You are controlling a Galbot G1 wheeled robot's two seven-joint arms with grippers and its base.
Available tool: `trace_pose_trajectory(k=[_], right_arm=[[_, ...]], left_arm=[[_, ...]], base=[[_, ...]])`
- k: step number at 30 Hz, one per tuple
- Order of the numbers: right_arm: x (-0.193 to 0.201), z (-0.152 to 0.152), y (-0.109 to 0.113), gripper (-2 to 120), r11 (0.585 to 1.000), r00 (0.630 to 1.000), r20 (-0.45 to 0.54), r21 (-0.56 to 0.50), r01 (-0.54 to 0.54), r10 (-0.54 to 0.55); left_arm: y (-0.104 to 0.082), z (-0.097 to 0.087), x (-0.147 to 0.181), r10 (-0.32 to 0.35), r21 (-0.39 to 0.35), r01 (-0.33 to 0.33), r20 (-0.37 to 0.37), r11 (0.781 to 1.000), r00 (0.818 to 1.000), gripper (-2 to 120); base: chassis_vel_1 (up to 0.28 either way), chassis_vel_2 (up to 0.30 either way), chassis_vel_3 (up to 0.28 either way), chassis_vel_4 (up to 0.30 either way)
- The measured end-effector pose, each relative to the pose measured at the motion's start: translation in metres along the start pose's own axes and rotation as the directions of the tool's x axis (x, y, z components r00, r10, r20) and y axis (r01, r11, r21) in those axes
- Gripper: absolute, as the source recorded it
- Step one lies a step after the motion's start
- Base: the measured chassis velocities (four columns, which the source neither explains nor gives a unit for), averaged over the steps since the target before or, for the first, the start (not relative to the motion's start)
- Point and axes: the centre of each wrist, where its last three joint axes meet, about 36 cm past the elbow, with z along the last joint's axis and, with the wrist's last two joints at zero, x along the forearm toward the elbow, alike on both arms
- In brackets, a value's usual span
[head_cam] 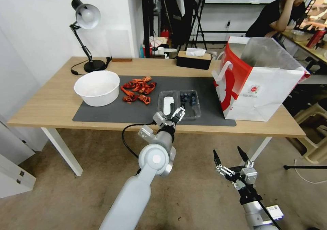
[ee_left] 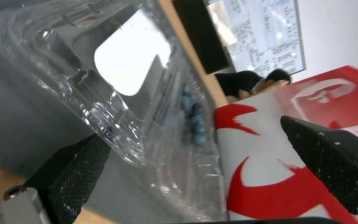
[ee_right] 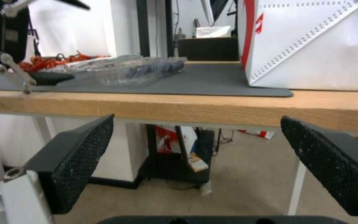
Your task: Close the takeout container lid, then place the container into the takeout bag.
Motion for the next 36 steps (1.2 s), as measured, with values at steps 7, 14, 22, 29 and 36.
trace_pose_trajectory(k=[7,14,22,29,36], right_arm=[[0.000,0.000,0.002,100,1.000,1.000,0.000,0.002,0.005,-0.005],[0.000,-0.003,0.003,100,1.000,1.000,0.007,0.004,0.009,-0.010],[0.002,-0.006,0.004,100,1.000,1.000,0.009,0.008,0.010,-0.010],[0.003,-0.009,0.004,100,1.000,1.000,0.015,0.013,0.011,-0.011],[0.005,-0.011,0.001,100,1.000,1.000,0.018,0.022,0.011,-0.011]], left_arm=[[0.001,-0.001,0.011,0.063,-0.026,-0.062,0.021,0.998,0.998,100],[0.002,0.000,0.019,0.147,-0.129,-0.140,0.044,0.982,0.988,100],[0.008,0.004,0.026,0.239,-0.206,-0.228,0.032,0.952,0.970,100],[0.018,-0.002,0.028,0.327,-0.257,-0.317,-0.007,0.913,0.945,100],[0.026,-0.009,0.023,0.353,-0.307,-0.354,-0.061,0.883,0.933,100]], base=[[0.000,0.000,0.000,0.000],[0.000,0.000,0.000,0.000],[0.000,0.000,0.000,0.000],[0.000,0.000,0.000,0.000],[0.000,0.000,0.000,0.000]])
